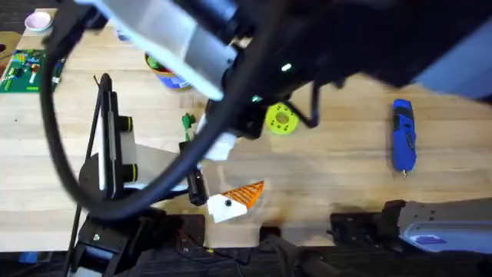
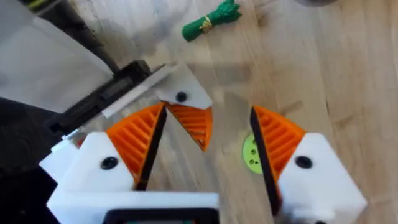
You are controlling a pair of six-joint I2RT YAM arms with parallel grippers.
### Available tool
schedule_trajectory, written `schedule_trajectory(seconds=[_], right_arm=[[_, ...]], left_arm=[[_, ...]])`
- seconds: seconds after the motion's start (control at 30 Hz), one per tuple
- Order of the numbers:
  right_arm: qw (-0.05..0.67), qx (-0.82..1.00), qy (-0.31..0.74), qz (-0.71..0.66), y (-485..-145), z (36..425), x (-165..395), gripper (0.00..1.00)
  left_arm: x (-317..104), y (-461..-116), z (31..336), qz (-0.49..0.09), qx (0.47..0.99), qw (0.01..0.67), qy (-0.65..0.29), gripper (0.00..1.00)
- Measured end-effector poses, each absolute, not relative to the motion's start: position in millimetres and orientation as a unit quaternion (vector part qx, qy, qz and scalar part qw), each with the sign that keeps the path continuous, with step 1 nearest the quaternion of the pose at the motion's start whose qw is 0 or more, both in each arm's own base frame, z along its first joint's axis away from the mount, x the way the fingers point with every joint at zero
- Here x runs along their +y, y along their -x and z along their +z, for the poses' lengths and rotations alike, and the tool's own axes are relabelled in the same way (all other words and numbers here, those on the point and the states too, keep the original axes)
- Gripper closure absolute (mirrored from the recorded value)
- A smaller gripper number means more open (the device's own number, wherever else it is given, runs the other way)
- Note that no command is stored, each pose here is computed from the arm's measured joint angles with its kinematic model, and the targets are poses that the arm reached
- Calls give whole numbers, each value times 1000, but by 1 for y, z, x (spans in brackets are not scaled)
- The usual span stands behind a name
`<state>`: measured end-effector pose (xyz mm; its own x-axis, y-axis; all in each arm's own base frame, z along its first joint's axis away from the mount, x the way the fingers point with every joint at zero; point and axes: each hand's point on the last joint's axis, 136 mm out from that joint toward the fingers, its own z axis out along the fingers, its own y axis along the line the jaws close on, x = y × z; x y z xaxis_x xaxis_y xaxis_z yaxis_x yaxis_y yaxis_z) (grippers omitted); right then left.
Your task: Pick up the gripper from the table and insert it into the empty holder that is missing its gripper. Then pick up a screw, insert it into the mounting hole, and use the screwdriver to tighten it. Finally, clean up the table by picking up the vegetable and placing it into the bucket.
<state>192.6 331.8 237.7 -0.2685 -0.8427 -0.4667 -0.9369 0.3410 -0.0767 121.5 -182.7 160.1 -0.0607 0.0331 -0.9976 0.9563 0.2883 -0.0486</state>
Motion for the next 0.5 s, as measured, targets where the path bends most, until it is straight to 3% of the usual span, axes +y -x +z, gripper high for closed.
schedule_trajectory(seconds=[0.27, 0.5], right_arm=[[278, 849, 439, 92, -241, 290, 238, 126], [259, 914, 312, 35, -266, 292, 140, 126]], left_arm=[[-183, -122, 160, -424, 590, 544, -420, 8], [-183, -122, 160, -424, 590, 544, -420, 8]])
